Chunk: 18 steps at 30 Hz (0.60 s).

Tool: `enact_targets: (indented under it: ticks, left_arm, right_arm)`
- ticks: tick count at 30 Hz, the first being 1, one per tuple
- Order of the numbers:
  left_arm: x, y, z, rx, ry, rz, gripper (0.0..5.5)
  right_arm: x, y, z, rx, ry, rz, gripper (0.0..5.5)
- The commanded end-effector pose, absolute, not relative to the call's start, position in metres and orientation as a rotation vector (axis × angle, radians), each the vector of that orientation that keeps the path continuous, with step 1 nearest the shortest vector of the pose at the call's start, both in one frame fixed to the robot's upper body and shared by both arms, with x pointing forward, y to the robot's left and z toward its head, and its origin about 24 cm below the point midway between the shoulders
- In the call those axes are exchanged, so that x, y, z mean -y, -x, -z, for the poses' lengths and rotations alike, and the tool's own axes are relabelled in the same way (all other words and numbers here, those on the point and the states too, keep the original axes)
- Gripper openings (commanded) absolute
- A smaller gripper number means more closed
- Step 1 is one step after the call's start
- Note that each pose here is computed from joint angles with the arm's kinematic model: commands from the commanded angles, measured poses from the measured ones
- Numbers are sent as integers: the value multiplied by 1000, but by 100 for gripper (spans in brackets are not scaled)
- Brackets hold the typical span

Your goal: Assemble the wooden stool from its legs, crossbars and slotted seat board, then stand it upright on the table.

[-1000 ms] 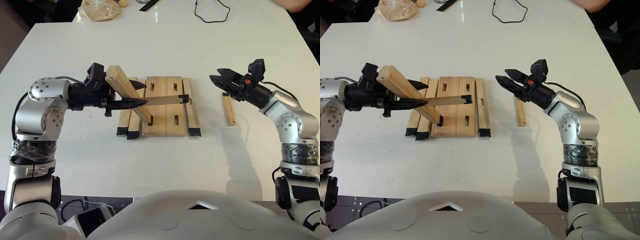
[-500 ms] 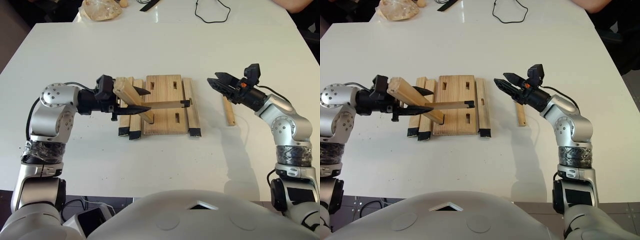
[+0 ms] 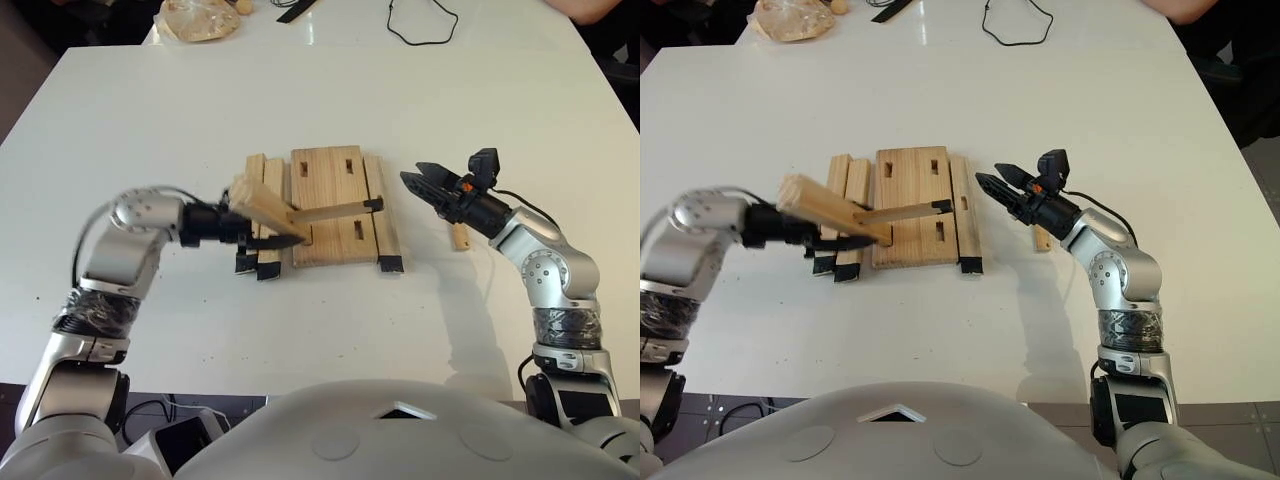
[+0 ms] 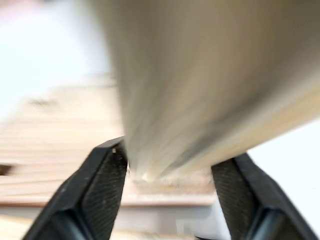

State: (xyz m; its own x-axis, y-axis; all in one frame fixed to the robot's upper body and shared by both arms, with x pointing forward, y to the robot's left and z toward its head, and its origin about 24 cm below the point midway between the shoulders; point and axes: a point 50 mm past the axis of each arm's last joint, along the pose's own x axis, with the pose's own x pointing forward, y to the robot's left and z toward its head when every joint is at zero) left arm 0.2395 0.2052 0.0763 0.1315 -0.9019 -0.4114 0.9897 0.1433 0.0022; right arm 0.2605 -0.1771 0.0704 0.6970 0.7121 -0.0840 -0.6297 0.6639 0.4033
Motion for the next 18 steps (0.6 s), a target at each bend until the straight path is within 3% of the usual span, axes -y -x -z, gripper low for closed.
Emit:
enact_targets:
  ticks: [1, 5, 8, 10, 13, 18]
  left_arm:
    - [-216, -237, -88, -359, -411, 1320, 331]
    - [-239, -219, -85, -428, -484, 1209, 331]
    - [-246, -220, -87, -398, -449, 1047, 331]
    - [-251, -225, -87, -379, -430, 895, 331]
    - [-259, -242, -83, -328, -306, 474, 331]
    - [-226, -235, -70, -279, 90, 69, 331]
  right_arm:
    - [179, -257, -69, -239, -350, -759, 295]
    - [183, -251, -65, -248, -361, -738, 295]
    - [185, -247, -62, -250, -365, -714, 295]
    - [186, -249, -62, -247, -367, -708, 295]
    - [189, -249, -64, -237, -367, -686, 295]
    - [199, -246, -65, -238, -364, -654, 295]
